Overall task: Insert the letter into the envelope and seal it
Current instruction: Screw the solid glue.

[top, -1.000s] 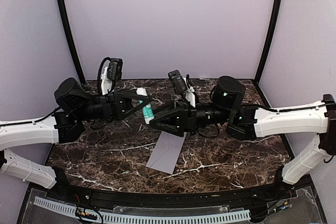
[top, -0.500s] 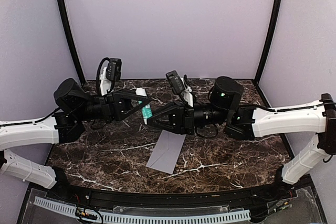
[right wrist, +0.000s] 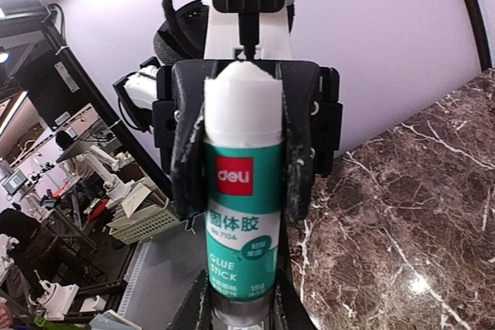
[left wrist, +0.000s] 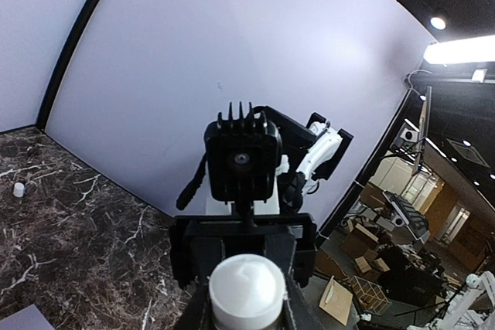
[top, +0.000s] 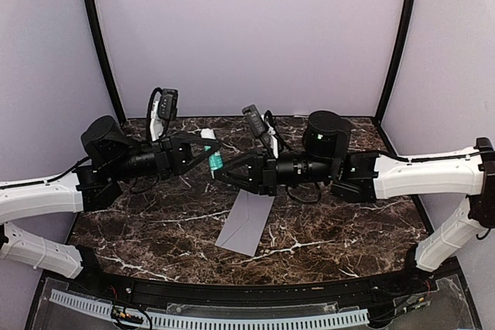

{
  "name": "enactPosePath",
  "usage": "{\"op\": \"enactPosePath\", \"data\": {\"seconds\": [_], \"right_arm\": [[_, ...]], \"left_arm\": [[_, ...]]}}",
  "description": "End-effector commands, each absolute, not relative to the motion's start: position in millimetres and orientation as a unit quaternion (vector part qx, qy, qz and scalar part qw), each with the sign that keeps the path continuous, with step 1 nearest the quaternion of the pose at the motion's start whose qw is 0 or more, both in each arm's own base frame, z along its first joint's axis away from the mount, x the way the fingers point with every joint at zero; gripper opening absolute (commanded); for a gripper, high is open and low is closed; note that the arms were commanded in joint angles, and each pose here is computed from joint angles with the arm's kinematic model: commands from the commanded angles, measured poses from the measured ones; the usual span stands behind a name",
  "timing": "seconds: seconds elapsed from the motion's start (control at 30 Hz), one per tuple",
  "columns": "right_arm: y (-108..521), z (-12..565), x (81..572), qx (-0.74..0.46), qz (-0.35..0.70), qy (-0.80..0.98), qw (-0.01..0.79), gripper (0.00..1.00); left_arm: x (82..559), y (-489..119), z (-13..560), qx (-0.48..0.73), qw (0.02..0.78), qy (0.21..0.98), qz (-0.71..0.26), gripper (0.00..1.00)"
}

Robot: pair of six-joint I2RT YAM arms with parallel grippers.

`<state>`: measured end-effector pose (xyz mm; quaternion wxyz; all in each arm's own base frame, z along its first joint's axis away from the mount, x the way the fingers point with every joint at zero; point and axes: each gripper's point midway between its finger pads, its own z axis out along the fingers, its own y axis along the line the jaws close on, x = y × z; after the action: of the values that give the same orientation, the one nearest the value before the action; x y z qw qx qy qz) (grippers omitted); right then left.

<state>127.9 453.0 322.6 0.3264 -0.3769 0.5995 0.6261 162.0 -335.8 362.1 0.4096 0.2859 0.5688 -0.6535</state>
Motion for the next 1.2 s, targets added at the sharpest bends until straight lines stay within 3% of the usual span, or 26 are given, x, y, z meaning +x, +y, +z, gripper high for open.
{"op": "enactPosePath", "data": {"seconds": [0.0, 0.4, 0.8, 1.0, 1.17], "right_arm": [[457, 320, 165, -0.332, 0.561, 0.655, 0.381, 0.06], [468, 269, 234, -0.277, 0.377, 0.78, 0.416, 0.05], [492, 222, 255, -0.275, 0.228, 0.829, 0.43, 0.05], [501, 227, 245, -0.285, 0.253, 0.821, 0.425, 0.06], [494, 263, 228, -0.316, 0.31, 0.782, 0.439, 0.17]], "left_arm": [[166, -336, 345, 0.277, 0.411, 0.598, -0.63, 0.0], [222, -327, 289, 0.142, 0.418, 0.71, -0.548, 0.0], [243, -324, 245, 0.057, 0.382, 0.76, -0.522, 0.0], [240, -326, 241, 0.048, 0.371, 0.753, -0.541, 0.0], [241, -315, 256, 0.052, 0.386, 0.738, -0.551, 0.0]]}}
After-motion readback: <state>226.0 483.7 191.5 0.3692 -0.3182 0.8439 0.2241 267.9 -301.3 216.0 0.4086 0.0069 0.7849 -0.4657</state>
